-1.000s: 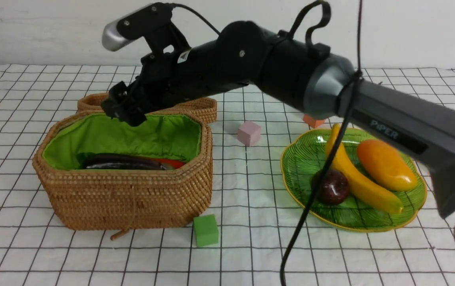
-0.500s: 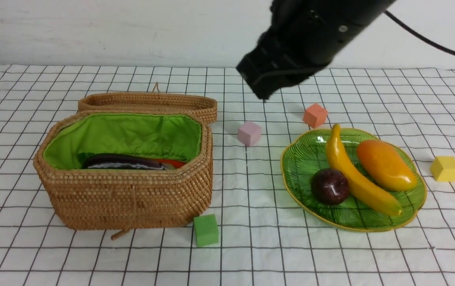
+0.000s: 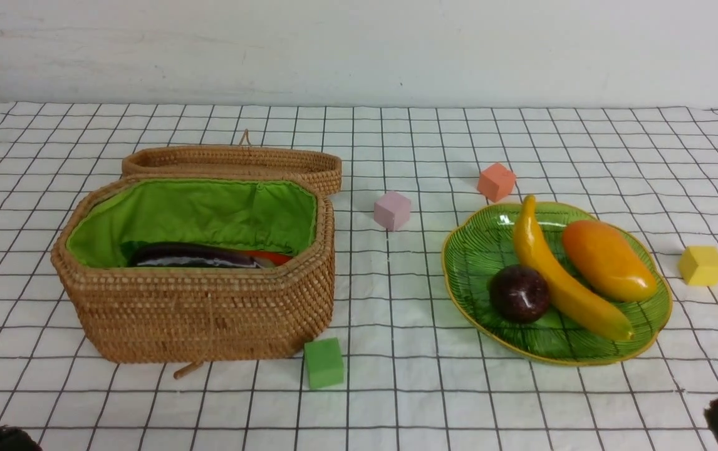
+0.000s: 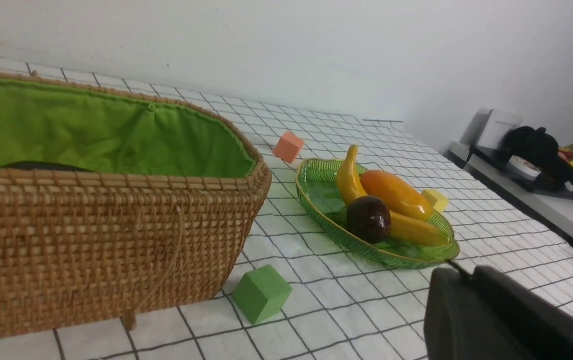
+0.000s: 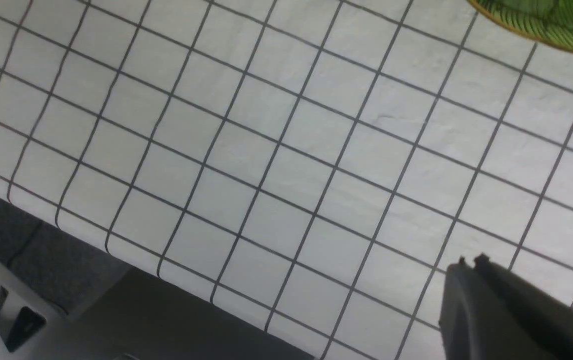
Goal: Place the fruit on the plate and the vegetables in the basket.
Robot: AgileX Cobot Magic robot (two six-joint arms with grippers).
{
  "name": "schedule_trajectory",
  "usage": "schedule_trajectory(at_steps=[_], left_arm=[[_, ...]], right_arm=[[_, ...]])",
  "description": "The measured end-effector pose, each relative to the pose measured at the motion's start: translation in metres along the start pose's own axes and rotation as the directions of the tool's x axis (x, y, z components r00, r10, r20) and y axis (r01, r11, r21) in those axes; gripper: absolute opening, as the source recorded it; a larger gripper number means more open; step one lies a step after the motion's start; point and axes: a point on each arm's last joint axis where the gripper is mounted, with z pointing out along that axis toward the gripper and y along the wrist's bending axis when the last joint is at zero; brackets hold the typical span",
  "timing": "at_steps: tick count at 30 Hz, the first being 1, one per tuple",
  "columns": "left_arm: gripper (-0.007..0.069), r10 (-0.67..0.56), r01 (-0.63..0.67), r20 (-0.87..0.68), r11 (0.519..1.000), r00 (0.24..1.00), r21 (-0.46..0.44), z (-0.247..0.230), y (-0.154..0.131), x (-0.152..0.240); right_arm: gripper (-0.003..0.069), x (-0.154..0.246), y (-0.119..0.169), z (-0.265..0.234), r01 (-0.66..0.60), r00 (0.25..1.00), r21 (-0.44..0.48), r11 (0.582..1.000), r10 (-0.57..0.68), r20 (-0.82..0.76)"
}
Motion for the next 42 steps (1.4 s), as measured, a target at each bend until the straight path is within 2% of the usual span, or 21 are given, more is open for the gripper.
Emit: schedule_trajectory(at_steps=[6, 18, 23, 27, 32, 37, 39, 42], left_arm=[[0.0040, 0.005, -0.007, -0.042, 0.999, 0.999, -0.034, 0.002, 0.005, 0.009], [0.0050, 0.002, -0.015, -0.111, 0.993, 0.994, -0.118, 0.001, 0.013, 0.016], [0.0054, -0.001, -0.018, -0.134, 0.989, 0.991, -0.147, 0.000, 0.015, 0.018], [0.0059, -0.003, -0.020, -0.145, 0.987, 0.989, -0.160, 0.000, 0.017, 0.019], [0.0062, -0.003, -0.021, -0.146, 0.987, 0.989, -0.161, 0.000, 0.017, 0.019], [0.0071, -0.003, -0.021, -0.146, 0.987, 0.989, -0.161, 0.000, 0.017, 0.019], [0.0074, -0.003, -0.021, -0.147, 0.987, 0.989, -0.162, 0.000, 0.017, 0.019], [0.0077, -0.003, -0.021, -0.147, 0.987, 0.989, -0.162, 0.000, 0.017, 0.019]], right_arm=[[0.0014, 0.030, -0.007, -0.015, -0.015, 0.995, -0.026, 1.000, 0.017, 0.099], [0.0029, 0.041, -0.009, -0.018, -0.018, 0.999, -0.013, 1.000, 0.018, 0.045], [0.0020, 0.038, -0.016, -0.018, 0.005, 0.996, 0.061, 0.998, -0.011, 0.088], [-0.0008, 0.056, -0.039, -0.006, -0.064, 0.943, 0.145, 0.987, 0.012, 0.332], [-0.0008, 0.119, -0.067, 0.031, -0.234, 0.813, 0.266, 0.935, 0.039, 0.581], [-0.0008, 0.162, -0.083, 0.080, -0.340, 0.737, 0.320, 0.884, 0.039, 0.675], [-0.0008, 0.170, -0.087, 0.095, -0.353, 0.739, 0.317, 0.880, 0.055, 0.671], [-0.0008, 0.168, -0.087, 0.096, -0.359, 0.704, 0.291, 0.887, 0.052, 0.709]])
